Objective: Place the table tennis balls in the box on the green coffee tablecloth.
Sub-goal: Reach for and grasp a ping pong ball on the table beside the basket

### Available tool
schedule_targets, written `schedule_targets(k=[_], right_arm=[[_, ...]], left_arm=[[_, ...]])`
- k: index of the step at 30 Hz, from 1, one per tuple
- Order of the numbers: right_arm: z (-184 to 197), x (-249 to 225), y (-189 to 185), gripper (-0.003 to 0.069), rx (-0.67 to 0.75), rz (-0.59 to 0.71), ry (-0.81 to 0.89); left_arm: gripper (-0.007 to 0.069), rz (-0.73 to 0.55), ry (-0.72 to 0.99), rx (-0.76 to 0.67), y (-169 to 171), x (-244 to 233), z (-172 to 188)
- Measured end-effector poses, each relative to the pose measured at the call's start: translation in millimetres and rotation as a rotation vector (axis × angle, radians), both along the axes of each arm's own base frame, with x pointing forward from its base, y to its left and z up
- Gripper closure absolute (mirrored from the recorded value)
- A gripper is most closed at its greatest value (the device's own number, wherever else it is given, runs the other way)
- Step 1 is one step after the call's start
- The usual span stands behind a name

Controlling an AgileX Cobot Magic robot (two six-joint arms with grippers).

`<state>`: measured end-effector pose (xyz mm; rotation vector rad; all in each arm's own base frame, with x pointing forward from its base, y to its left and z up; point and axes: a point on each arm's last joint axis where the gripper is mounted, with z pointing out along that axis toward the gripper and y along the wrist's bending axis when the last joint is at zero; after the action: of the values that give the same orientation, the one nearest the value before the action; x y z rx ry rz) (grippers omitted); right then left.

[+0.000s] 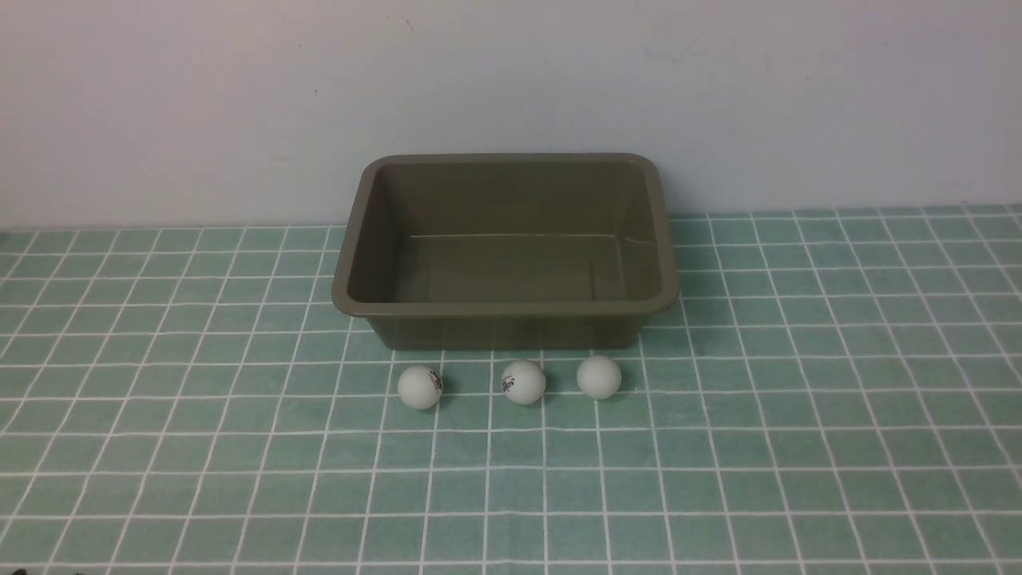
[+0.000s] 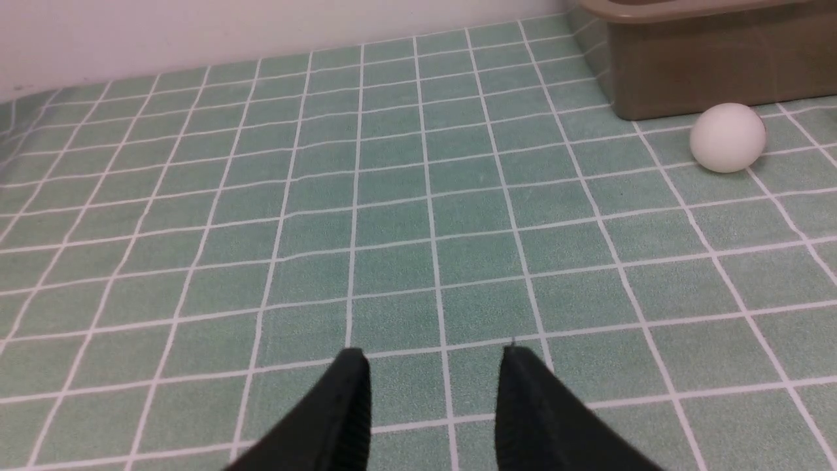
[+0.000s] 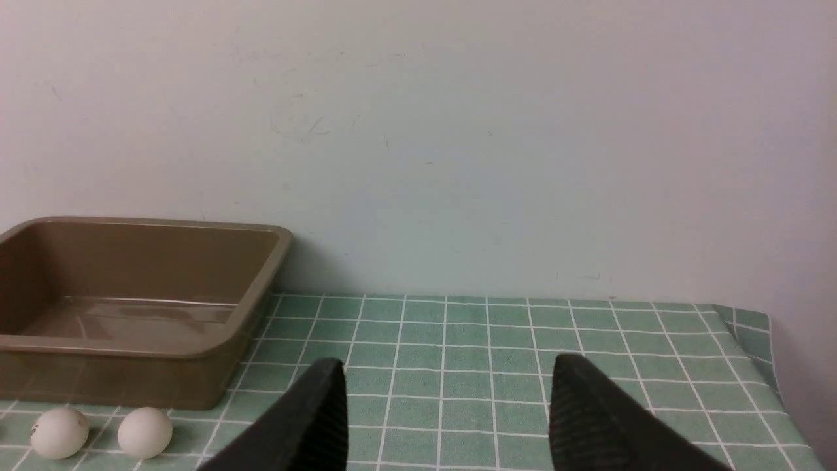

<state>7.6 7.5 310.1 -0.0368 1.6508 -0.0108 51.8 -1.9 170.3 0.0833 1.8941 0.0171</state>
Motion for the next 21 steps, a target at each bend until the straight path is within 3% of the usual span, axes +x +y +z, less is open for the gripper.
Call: schedule_targets(k=[16, 19, 21], right_arm=[[0.9, -0.2, 5.3, 0.027, 0.081, 0.052, -0.007], [0.9, -0.2, 5.3, 0.027, 0.081, 0.052, -0.007], [0.9, -0.2, 5.3, 0.027, 0.081, 0.052, -0.007]], left_arm=[[0.0378, 0.0, -0.015, -0.006, -0.2, 0.5, 0.8], [0.0378, 0.006, -0.042, -0.075, -1.6, 1.4, 2.6], [0.0378, 0.018, -0.099, -0.208, -3.5, 2.7, 8.3]])
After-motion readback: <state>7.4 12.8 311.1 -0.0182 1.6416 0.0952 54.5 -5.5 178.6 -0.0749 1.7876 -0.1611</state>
